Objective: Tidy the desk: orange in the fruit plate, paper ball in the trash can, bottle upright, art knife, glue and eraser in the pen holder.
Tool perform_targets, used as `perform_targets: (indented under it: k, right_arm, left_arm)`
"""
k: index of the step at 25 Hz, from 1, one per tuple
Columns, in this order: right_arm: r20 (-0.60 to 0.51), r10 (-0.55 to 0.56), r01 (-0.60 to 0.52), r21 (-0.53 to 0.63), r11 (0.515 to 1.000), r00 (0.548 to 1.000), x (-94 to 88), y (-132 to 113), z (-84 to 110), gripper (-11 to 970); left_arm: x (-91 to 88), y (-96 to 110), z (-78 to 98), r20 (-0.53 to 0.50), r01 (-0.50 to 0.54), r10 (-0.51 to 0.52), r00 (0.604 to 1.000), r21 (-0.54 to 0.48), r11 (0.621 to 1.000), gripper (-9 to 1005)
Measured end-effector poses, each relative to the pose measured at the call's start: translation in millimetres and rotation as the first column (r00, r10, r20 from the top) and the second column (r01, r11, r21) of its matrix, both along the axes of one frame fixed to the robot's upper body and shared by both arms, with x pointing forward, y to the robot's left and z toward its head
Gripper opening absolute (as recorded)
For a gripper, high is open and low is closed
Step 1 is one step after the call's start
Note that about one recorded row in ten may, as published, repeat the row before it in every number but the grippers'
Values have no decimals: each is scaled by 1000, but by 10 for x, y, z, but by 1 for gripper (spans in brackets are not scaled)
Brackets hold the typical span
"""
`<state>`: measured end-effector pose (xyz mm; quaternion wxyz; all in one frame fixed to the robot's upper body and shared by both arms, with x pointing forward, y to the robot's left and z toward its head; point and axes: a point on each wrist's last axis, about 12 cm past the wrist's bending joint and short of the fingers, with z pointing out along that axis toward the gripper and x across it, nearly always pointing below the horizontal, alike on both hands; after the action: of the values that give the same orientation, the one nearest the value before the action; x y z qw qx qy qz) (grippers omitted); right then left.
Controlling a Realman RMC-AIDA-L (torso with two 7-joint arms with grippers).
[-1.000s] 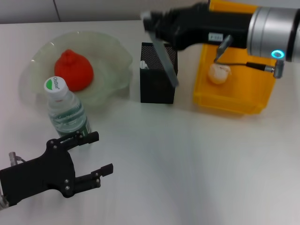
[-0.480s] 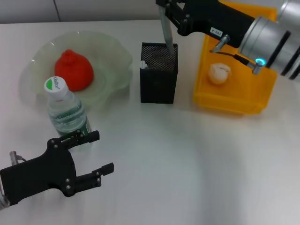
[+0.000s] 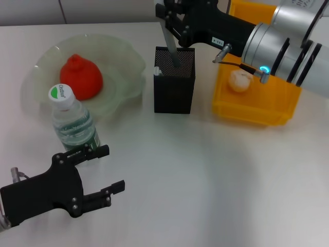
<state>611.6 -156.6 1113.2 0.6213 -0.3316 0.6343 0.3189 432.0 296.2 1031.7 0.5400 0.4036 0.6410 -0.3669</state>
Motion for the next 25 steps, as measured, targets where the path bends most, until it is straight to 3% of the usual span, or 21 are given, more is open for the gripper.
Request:
perform_targets:
  k: [6, 9, 11, 12, 14, 17, 18, 22, 25]
  right_arm:
    - [0, 7, -7, 14, 1000, 1000, -86, -63, -43, 192]
    - [19, 44, -45, 60, 997, 999, -230, -156, -53, 214]
    - [32, 71, -74, 106, 992, 997, -405, -264, -88, 244]
    - [33, 97, -101, 142, 985, 995, -603, -378, -153, 259]
    - [32, 117, -120, 154, 981, 993, -704, -425, -190, 319]
    - [-7, 240, -238, 129, 963, 971, -1155, -599, -407, 408]
    - [-7, 240, -238, 129, 963, 971, -1155, -599, -407, 438]
    - [-83, 312, -307, 64, 950, 947, -1508, -796, -644, 598]
    - [-98, 319, -315, 59, 947, 943, -1566, -838, -686, 716]
  left_arm:
    - [-14, 6, -3, 9, -1, 1, 1000, 3, 1000, 783]
    - [-15, 7, -2, 11, -2, 2, 1000, 1, 1000, 783]
    - [-14, 6, -1, 11, -2, 2, 1000, 1, 1000, 783]
    - [-14, 6, -1, 11, -2, 2, 1000, 1, 1000, 783]
    - [-11, 5, 0, 12, -1, 1, 1000, 1, 1000, 783]
    - [-15, 19, 4, 13, -1, 1, 1000, 2, 1000, 783]
    - [-15, 19, 4, 13, -1, 1, 1000, 2, 1000, 783]
    - [-28, 43, 5, 9, 6, -6, 1000, 9, 1000, 783]
    - [-36, 46, 1, 7, 7, -7, 1000, 10, 1000, 783]
